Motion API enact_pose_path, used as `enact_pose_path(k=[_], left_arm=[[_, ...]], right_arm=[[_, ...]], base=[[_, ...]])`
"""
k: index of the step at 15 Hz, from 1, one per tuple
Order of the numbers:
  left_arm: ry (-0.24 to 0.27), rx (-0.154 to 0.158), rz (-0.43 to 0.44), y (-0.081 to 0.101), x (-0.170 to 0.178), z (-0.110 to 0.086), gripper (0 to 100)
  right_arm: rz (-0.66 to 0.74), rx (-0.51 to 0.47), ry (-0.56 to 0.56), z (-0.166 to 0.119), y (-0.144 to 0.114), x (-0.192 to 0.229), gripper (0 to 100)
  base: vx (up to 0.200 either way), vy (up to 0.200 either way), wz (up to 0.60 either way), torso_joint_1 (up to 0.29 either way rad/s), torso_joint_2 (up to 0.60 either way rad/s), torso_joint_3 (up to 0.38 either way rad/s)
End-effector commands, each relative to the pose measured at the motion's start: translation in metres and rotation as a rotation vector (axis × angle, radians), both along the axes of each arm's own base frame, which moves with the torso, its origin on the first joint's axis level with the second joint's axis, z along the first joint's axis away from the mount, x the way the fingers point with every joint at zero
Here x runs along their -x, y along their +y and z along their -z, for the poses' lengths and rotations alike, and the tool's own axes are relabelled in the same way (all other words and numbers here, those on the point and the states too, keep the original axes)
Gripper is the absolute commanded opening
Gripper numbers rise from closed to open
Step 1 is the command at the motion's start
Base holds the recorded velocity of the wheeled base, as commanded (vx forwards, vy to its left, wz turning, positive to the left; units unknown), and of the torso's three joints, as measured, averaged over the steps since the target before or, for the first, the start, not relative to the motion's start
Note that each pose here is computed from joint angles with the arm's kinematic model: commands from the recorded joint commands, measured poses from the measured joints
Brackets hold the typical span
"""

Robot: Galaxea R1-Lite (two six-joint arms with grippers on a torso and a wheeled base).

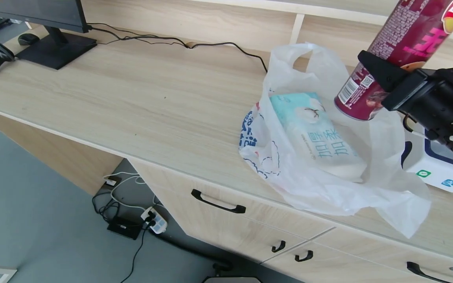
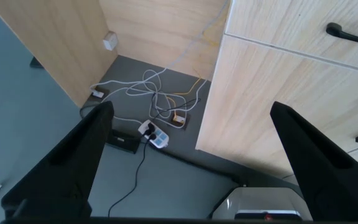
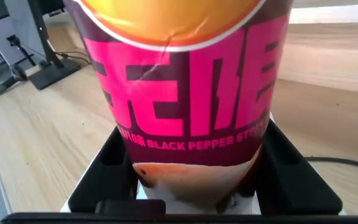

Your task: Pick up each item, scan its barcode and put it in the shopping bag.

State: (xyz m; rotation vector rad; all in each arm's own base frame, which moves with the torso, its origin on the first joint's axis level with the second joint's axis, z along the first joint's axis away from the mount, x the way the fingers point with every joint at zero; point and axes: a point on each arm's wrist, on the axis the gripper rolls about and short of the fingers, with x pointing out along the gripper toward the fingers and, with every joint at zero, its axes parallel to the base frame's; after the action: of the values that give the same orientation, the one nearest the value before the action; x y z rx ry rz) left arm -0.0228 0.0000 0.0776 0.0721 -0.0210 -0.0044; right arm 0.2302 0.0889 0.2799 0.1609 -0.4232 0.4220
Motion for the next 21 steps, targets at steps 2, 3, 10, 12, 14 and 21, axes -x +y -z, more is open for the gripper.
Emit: enact_pose_path(k=[2, 3, 10, 12, 14, 21], left_arm=[[0.001, 0.0, -0.001, 0.0, 0.0, 0.0, 100], [0.001, -0.002, -0.001, 0.0, 0.0, 0.0, 100], [0.001, -0.005, -0.001, 0.0, 0.0, 0.0, 100], [-0.002, -0.006, -0.001, 0.0, 0.0, 0.0, 100], [-0.001, -0.006, -0.001, 0.0, 0.0, 0.0, 100], [-0.002, -0.006, -0.001, 0.0, 0.0, 0.0, 100]], right_arm=[[0.036, 0.003, 0.023, 0.006, -0.009, -0.005, 0], [0.035, 0.009, 0.023, 0.004, -0.01, -0.003, 0], [-0.063, 0.141, 0.179, 0.027, -0.018, 0.032, 0], [-0.061, 0.157, 0.212, 0.036, -0.018, 0.03, 0], [-0.044, 0.187, 0.221, 0.04, -0.015, 0.018, 0], [0.008, 0.237, 0.154, 0.022, -0.016, -0.004, 0]], base=[[0.0, 0.0, 0.0, 0.0, 0.0, 0.0], [0.0, 0.0, 0.0, 0.0, 0.0, 0.0], [0.0, 0.0, 0.0, 0.0, 0.0, 0.0], [0.0, 0.0, 0.0, 0.0, 0.0, 0.0], [0.0, 0.0, 0.0, 0.0, 0.0, 0.0], [0.0, 0.0, 0.0, 0.0, 0.0, 0.0]])
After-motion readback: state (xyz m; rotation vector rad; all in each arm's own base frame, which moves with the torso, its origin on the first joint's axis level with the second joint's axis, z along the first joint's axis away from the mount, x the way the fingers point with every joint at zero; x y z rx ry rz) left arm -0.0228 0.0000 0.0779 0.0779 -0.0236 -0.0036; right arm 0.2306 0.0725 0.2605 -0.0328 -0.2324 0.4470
